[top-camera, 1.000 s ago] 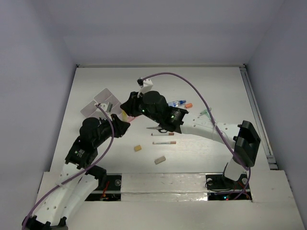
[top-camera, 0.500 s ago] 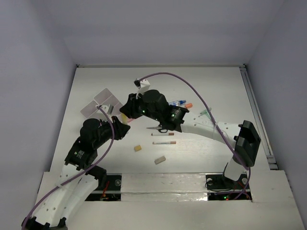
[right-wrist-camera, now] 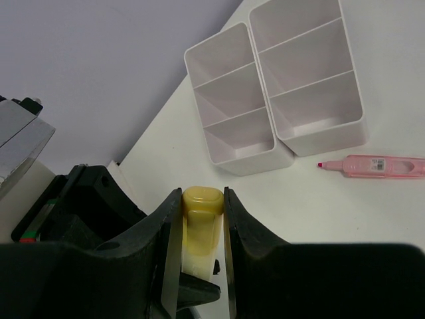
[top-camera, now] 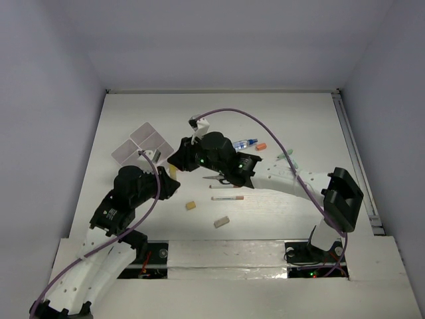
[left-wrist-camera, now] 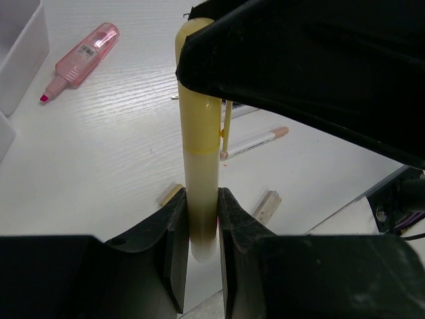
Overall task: Sort the stationery into containers
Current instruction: Close the pen cap on the pen.
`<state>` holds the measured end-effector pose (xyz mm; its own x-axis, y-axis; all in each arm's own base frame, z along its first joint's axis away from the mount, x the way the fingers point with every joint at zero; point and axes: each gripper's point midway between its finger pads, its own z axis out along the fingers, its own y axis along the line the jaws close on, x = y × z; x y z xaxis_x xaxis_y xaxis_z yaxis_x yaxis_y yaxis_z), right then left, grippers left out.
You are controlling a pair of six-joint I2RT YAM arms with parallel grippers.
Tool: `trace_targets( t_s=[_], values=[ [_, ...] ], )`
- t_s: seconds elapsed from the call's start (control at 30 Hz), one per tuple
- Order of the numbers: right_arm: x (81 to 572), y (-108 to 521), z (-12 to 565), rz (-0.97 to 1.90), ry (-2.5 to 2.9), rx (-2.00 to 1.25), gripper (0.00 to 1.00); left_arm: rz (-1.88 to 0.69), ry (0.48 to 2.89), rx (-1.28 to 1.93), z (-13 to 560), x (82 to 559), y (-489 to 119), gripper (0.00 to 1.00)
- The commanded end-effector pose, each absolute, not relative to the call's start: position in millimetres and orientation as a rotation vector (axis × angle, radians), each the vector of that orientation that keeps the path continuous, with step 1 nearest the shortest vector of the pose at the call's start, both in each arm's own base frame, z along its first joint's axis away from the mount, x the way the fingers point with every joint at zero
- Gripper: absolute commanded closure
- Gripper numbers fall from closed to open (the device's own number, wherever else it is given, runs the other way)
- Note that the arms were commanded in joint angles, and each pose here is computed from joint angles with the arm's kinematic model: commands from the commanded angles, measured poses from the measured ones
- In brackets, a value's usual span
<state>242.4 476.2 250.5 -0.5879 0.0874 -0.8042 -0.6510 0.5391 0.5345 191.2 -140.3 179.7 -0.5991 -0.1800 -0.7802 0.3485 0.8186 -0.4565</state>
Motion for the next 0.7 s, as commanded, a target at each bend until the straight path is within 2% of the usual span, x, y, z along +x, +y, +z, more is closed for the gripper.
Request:
trace_targets(
  t_s=[0.0,0.67],
  values=[
    [179.6,450.1,156.2,1.04,2.273,-0.704,1.0,-0.696,1.726,0.09,265.6,227.4,-133.6,1.0],
    [115.8,429.3,99.5,1.148,2.467,-0.888,1.0,-0.684,1.725,0.091,267.6,229.3,-132.6,1.0]
  ],
)
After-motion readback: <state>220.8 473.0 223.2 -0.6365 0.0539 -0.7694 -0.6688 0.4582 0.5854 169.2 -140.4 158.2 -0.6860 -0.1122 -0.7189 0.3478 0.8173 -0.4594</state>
